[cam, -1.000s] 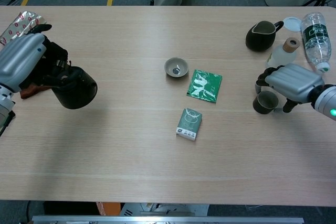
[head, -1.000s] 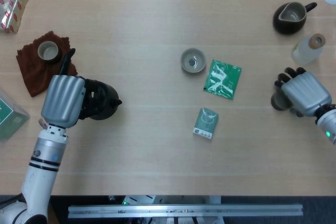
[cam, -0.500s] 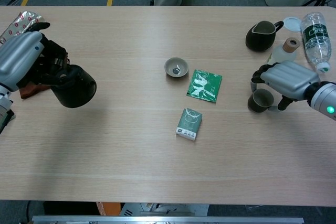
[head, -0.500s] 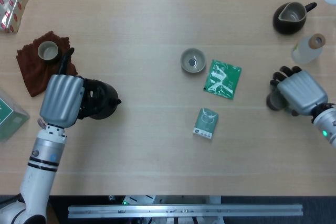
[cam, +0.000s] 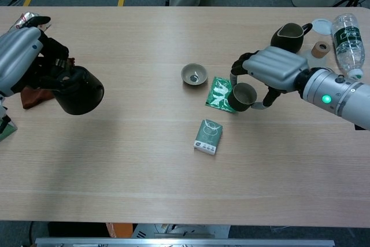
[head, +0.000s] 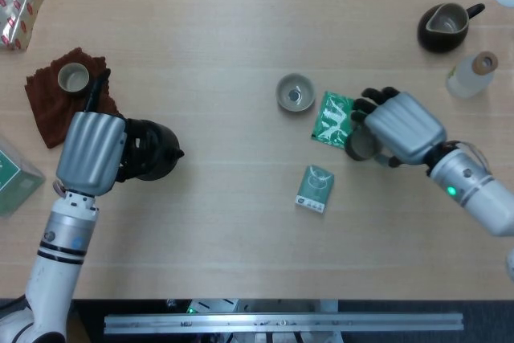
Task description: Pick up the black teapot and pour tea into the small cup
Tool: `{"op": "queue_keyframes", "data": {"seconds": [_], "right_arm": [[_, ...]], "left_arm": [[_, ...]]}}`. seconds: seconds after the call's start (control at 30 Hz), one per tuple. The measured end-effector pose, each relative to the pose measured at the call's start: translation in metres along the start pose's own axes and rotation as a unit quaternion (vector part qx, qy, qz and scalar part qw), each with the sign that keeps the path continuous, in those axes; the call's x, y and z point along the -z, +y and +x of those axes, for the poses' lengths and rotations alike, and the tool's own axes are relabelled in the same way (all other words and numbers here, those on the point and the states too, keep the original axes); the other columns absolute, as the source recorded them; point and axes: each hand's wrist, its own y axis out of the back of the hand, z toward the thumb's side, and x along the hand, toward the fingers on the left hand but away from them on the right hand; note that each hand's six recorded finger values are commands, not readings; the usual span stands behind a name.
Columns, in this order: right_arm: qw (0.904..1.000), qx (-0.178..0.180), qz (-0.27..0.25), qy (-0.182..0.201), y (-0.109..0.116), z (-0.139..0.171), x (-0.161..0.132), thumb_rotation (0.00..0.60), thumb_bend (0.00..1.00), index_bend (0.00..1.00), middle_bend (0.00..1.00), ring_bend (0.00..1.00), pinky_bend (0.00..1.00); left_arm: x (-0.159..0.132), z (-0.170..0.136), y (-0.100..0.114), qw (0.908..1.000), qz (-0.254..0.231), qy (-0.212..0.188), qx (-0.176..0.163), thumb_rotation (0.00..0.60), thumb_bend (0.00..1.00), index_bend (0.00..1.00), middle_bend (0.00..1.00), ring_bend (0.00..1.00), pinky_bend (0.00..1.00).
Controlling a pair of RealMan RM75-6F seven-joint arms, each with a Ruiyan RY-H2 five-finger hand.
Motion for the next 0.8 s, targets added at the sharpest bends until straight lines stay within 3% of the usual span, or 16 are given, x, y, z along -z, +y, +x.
{"op": "queue_keyframes", "data": {"seconds": [0.8], "right_arm": [[0.9985, 0.012, 0.015, 0.051, 0.039, -0.082, -0.091, 0.600, 0.18, 0.45, 0.28, 0.17, 0.27]], "left_arm": [[-0.001, -0.005, 0.009, 0.9999, 0.016, -0.003, -0.001, 0.542, 0.30, 0.87, 0.98, 0.77, 0.06]]}}
